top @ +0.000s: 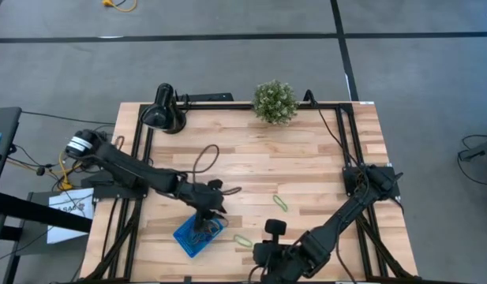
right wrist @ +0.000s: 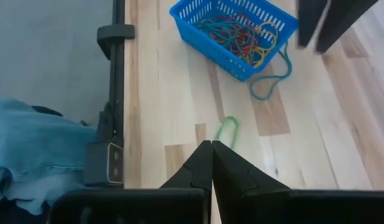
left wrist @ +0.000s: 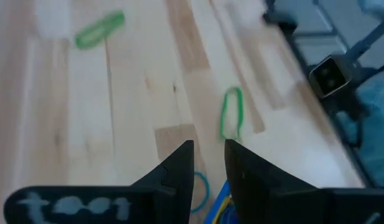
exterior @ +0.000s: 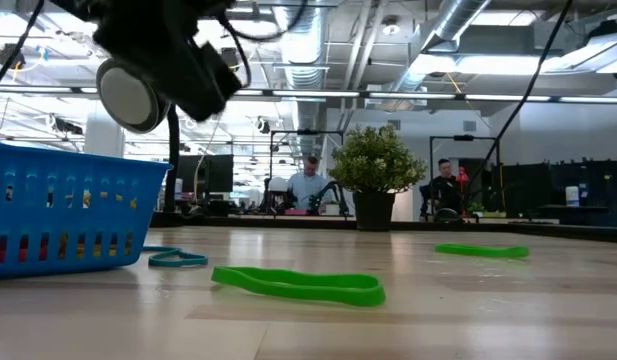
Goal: Pick and place rubber bands into bin
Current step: Put the blue rubber band into the blue basket, then put the bottom green rubber band into the blue basket
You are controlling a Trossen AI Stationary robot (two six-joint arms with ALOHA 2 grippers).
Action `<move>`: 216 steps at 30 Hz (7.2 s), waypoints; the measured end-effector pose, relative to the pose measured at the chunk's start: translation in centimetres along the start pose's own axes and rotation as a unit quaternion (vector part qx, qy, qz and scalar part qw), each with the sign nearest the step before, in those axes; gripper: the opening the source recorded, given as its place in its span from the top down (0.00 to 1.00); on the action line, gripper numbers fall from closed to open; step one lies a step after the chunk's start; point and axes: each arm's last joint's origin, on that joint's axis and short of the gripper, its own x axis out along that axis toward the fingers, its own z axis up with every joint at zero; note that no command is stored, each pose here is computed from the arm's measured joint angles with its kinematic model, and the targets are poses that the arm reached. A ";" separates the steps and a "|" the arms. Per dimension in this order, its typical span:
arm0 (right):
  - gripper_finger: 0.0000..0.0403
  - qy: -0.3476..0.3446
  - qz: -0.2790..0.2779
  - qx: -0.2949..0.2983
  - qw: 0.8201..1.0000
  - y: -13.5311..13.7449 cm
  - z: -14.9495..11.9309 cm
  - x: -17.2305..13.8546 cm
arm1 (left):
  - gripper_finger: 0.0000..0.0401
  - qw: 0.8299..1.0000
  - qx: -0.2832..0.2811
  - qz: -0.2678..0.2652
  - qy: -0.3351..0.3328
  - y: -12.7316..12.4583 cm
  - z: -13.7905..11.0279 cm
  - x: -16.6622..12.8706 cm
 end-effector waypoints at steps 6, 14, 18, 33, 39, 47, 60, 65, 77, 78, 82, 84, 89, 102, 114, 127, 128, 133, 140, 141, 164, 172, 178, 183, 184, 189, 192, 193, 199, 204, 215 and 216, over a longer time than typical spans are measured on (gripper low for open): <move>1.00 0.004 -0.003 -0.002 1.000 -0.1 0.0 0.1 | 0.81 0.996 0.053 -0.001 0.068 -0.7 0.2 3.3; 1.00 0.006 -0.002 0.011 1.000 0.0 -0.2 -0.1 | 0.81 0.988 0.069 0.011 0.138 -0.7 3.1 6.0; 1.00 0.008 0.002 0.011 1.000 0.5 -0.6 -0.4 | 0.81 0.978 0.084 0.012 0.189 -0.8 3.0 7.2; 1.00 -0.006 0.009 -0.007 1.000 2.5 -2.2 -1.9 | 0.81 0.943 0.036 0.022 0.330 -2.9 0.0 7.1; 1.00 -0.011 0.004 -0.007 1.000 2.4 -2.1 -1.8 | 0.81 0.945 0.096 0.066 0.306 -3.2 0.1 7.3; 1.00 -0.011 0.002 -0.005 1.000 2.3 -2.0 -1.7 | 0.74 0.952 0.123 0.045 0.278 -3.4 0.6 7.8; 1.00 -0.013 0.002 -0.006 1.000 2.2 -1.9 -1.6 | 0.68 0.949 0.109 0.046 0.292 -2.7 -0.8 10.3; 1.00 -0.013 0.001 -0.005 1.000 2.1 -1.8 -1.5 | 0.70 0.949 0.089 0.050 0.298 -2.1 -1.1 10.8; 1.00 -0.014 0.002 -0.004 1.000 2.2 -1.8 -1.5 | 0.97 0.947 0.115 0.046 0.297 -2.0 -1.0 10.8; 1.00 -0.014 0.003 -0.004 1.000 2.2 -1.8 -1.5 | 0.98 0.947 0.115 0.046 0.296 -2.0 -1.0 10.8; 1.00 -0.014 0.003 -0.004 1.000 2.2 -1.8 -1.5 | 0.99 0.945 0.097 0.072 0.302 -2.1 -0.4 10.7; 1.00 -0.014 0.003 -0.004 1.000 2.2 -1.8 -1.5 | 1.00 0.937 0.091 0.089 0.326 -2.3 0.1 10.1; 1.00 -0.014 0.003 -0.004 1.000 2.2 -1.8 -1.5 | 1.00 0.935 0.108 0.084 0.328 -4.7 3.7 7.0; 1.00 -0.015 0.003 -0.004 1.000 2.2 -1.8 -1.6 | 1.00 0.969 0.033 0.168 0.180 -11.8 10.4 -11.7; 1.00 -0.015 0.003 -0.004 1.000 2.2 -1.8 -1.5 | 1.00 0.975 0.017 0.178 0.130 -16.4 4.7 -15.7; 1.00 -0.015 -0.006 0.006 1.000 1.4 -1.2 -1.0 | 1.00 0.966 -0.002 0.171 0.195 -15.9 -2.0 -9.7; 1.00 -0.015 -0.006 0.007 1.000 1.3 -1.1 -0.9 | 1.00 0.964 -0.007 0.172 0.203 -15.8 -2.5 -9.4; 1.00 -0.015 -0.012 0.013 1.000 0.9 -0.7 -0.6 | 1.00 0.959 -0.042 0.173 0.221 -15.4 -4.0 -8.5; 1.00 -0.013 -0.016 0.018 1.000 0.4 -0.4 -0.3 | 1.00 0.954 -0.066 0.187 0.225 -15.0 -4.9 -8.1; 1.00 -0.013 -0.016 0.018 1.000 0.4 -0.4 -0.3 | 1.00 0.955 -0.063 0.185 0.224 -15.0 -5.0 -8.0; 0.99 -0.010 -0.020 0.028 0.999 -0.4 0.2 0.2 | 0.77 0.970 -0.038 0.158 0.182 -15.4 -5.0 -6.6; 0.87 0.020 -0.022 0.054 0.998 -2.9 0.3 3.3 | 0.77 0.970 -0.036 0.165 0.175 -15.4 -5.0 -6.6; 0.81 0.054 -0.020 0.078 0.995 -5.5 -1.0 6.9 | 0.77 0.970 -0.035 0.170 0.169 -15.4 -4.9 -6.6; 0.81 0.064 0.003 0.095 0.993 -6.4 -2.2 8.7 | 0.77 0.970 -0.035 0.169 0.169 -15.4 -4.9 -6.6; 0.81 0.055 0.011 0.100 0.993 -6.3 -2.3 9.0 | 0.77 0.970 -0.035 0.170 0.169 -15.4 -4.9 -6.6; 0.81 0.023 0.041 0.117 0.992 -5.5 -3.5 9.7 | 0.77 0.971 -0.032 0.178 0.159 -15.3 -4.9 -6.6; 0.81 0.034 0.025 0.105 0.994 -5.1 -4.6 9.7 | 0.77 0.971 -0.028 0.182 0.154 -15.3 -4.8 -6.6; 0.81 0.036 0.021 0.100 0.994 -5.0 -4.7 9.6 | 0.77 0.971 -0.025 0.182 0.153 -15.3 -4.8 -6.6; 0.81 0.021 0.029 0.109 0.993 -4.8 -4.5 9.7 | 0.77 0.971 -0.024 0.183 0.153 -15.3 -4.8 -6.6; 0.81 0.049 0.036 0.098 0.993 -4.4 -5.8 13.1 | 0.77 0.971 -0.025 0.184 0.152 -15.2 -4.8 -6.6; 0.81 0.082 0.028 0.070 0.994 -4.3 -5.0 15.0 | 0.77 0.971 -0.035 0.187 0.145 -14.7 -4.3 -6.3; 0.81 0.081 0.027 0.073 0.994 -4.4 -5.0 15.1 | 0.77 0.971 -0.035 0.186 0.146 -14.7 -4.2 -6.2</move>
